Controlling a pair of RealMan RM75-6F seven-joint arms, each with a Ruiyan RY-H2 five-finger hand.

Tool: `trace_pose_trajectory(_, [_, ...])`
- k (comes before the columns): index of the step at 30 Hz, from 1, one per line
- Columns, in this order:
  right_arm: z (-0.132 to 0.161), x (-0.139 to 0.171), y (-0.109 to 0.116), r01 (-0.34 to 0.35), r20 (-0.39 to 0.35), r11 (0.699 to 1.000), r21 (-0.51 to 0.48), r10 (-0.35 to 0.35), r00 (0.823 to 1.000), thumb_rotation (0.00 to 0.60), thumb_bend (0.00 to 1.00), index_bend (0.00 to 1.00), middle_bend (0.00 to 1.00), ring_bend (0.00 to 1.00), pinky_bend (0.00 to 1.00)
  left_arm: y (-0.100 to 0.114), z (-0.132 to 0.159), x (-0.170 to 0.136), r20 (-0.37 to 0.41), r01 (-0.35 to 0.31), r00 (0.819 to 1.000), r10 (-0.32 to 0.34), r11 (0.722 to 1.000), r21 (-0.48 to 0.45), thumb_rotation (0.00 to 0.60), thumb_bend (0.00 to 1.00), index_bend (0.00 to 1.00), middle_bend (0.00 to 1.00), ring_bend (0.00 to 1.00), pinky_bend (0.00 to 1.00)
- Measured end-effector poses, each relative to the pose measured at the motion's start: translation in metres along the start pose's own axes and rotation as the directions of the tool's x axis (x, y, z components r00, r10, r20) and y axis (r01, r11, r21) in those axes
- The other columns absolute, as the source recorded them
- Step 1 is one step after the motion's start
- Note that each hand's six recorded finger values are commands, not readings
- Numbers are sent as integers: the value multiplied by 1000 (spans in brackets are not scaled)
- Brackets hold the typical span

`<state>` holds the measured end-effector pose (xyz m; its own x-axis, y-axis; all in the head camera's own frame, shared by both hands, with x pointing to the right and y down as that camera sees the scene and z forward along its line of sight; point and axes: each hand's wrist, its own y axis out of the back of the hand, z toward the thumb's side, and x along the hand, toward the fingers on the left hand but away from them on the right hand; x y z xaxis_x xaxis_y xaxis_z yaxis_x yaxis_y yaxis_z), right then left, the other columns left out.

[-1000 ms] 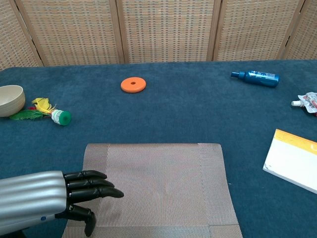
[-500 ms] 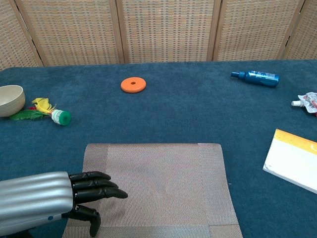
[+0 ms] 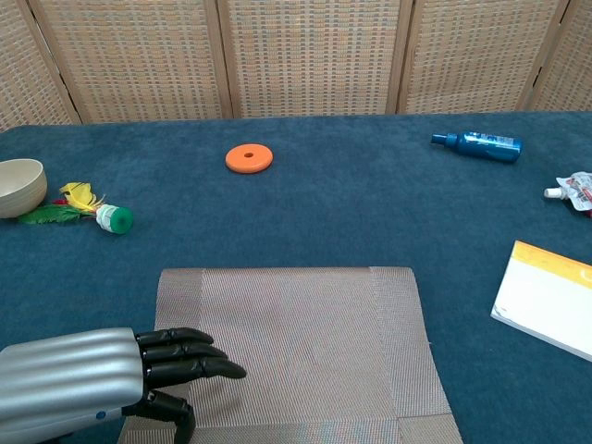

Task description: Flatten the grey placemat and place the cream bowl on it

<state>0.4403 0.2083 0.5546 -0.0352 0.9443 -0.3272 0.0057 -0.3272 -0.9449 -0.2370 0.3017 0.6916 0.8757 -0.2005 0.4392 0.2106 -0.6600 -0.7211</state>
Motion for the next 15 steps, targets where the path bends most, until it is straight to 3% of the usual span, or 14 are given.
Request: trace_pose_trajectory(15, [0, 0, -1, -6, -2, 1000, -3, 6, 1000, 600, 0, 52, 0, 0, 0, -1, -1, 3, -6, -4, 1000, 4, 1000, -12, 600, 526, 415, 0, 0, 0])
